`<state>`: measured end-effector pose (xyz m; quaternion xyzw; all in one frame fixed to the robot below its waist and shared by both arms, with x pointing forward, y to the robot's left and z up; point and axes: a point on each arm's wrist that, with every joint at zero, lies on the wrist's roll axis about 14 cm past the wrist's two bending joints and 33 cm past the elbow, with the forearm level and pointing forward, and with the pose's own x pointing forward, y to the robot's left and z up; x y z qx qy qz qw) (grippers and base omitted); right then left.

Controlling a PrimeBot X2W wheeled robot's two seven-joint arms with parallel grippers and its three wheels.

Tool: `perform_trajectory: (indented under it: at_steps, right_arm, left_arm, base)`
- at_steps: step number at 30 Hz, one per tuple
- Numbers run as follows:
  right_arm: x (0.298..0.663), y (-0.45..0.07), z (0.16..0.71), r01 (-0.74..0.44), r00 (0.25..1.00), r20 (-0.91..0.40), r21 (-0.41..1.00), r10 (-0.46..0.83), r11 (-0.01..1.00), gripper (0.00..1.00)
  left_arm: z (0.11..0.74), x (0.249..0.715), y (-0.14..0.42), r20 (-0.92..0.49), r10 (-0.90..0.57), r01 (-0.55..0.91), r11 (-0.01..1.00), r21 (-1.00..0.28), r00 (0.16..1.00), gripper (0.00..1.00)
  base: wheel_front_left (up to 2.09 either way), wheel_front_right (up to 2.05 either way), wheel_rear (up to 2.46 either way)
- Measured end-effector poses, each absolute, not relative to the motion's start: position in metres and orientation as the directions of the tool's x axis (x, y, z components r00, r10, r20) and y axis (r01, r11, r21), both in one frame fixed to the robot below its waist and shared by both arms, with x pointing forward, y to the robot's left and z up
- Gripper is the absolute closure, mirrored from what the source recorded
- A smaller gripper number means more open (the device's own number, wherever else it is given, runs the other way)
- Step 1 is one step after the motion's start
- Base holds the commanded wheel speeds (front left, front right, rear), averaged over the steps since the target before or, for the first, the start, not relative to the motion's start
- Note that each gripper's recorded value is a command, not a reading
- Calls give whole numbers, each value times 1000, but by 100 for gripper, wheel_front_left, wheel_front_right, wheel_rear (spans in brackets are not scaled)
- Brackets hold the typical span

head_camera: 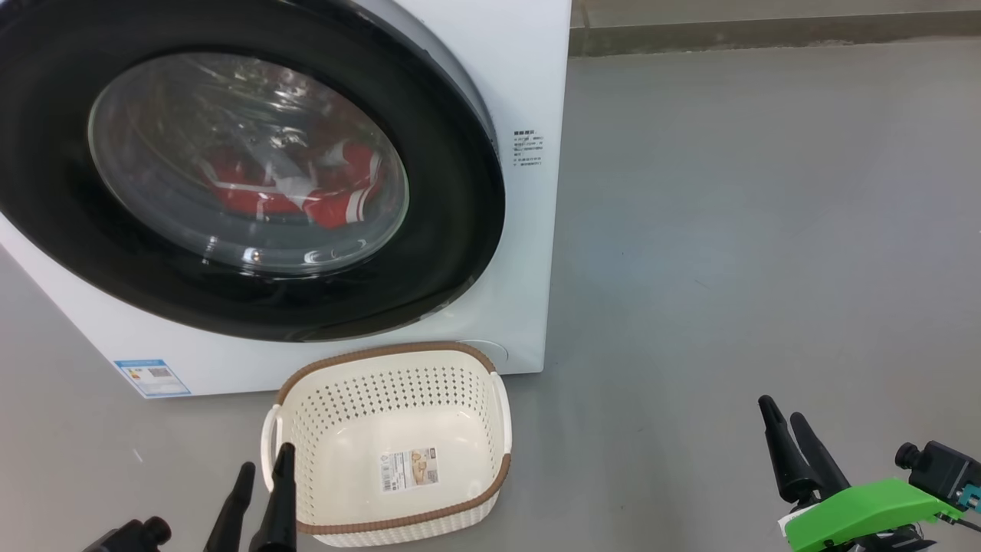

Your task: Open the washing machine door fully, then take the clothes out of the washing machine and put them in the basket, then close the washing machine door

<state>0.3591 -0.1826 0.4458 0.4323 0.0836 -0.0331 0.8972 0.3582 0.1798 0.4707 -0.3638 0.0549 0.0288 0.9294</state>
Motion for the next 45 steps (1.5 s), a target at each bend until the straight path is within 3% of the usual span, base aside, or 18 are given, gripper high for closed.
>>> perform_trajectory:
  at_steps: [22,45]
  right_arm:
    - [361,-184,453,65,991,-132,607,19,792,0]
    - [357,-180,456,-6,994,-93,415,49,910,0]
  left_arm:
    - [483,357,178,-58,15,-39,900,-435,998,0]
    - [493,352,174,11,-8,10,984,-180,1000,0]
  base:
    - [0,0,0]
    - [0,0,0]
